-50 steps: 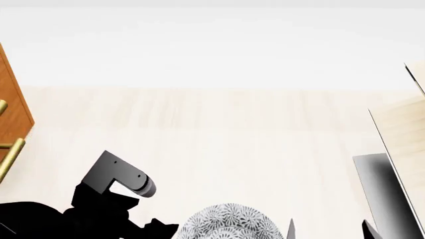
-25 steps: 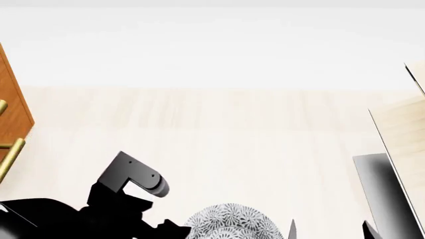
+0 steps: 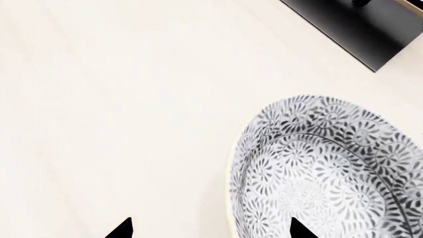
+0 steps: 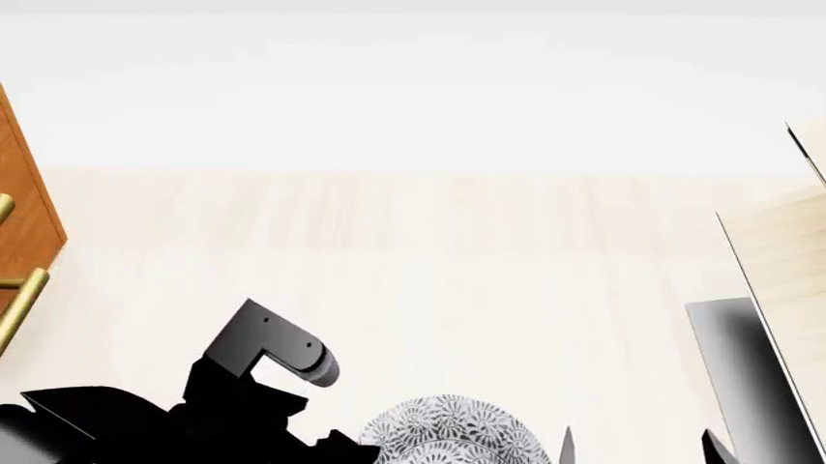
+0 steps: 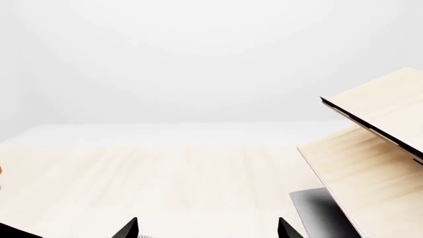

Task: Close the top drawer of the cabinet and put the bowl on top of it.

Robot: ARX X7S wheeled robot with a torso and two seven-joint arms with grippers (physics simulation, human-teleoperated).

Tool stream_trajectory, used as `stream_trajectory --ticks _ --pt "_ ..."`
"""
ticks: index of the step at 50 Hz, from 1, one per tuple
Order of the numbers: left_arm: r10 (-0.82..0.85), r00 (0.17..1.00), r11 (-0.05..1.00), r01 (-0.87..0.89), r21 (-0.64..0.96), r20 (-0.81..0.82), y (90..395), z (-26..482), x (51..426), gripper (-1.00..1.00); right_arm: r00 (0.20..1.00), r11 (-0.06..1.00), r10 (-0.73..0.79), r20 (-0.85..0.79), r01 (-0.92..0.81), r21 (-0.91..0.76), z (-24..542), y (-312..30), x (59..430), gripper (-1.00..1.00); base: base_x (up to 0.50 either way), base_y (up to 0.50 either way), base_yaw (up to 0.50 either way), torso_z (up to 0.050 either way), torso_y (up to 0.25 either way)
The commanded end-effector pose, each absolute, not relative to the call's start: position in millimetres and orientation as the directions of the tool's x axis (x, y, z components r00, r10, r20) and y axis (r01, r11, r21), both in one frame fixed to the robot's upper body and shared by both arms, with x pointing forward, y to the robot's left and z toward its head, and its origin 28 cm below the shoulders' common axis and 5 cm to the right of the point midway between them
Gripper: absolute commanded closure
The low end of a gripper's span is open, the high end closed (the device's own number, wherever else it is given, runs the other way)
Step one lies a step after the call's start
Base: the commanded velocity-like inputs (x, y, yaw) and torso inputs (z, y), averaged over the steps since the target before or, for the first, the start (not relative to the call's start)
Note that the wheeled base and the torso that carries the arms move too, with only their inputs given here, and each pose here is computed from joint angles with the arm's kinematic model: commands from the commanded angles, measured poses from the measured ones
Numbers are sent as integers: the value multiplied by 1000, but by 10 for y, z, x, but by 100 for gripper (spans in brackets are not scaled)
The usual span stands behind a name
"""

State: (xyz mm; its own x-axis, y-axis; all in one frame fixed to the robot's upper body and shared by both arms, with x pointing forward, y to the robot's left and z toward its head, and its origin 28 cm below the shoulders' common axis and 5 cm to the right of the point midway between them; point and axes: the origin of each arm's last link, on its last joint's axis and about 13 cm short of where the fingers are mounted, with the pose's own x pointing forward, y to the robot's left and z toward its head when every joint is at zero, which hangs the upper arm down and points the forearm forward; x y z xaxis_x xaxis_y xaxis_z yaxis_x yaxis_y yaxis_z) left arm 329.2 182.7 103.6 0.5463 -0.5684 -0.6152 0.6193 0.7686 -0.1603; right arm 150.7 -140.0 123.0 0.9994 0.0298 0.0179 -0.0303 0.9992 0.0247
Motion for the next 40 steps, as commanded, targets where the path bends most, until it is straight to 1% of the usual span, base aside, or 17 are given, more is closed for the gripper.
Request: stream_trajectory --ticks 1,40 --pt "-574 539 765 622 -169 -616 1807 998 3304 -100 999 999 31 16 -32 23 1226 -1392 1507 -100 0 0 0 0 0" --pt "-585 491 749 632 -199 -645 1690 783 3324 -100 1000 999 21 11 -22 27 1196 -1421 1494 -100 0 0 0 0 0"
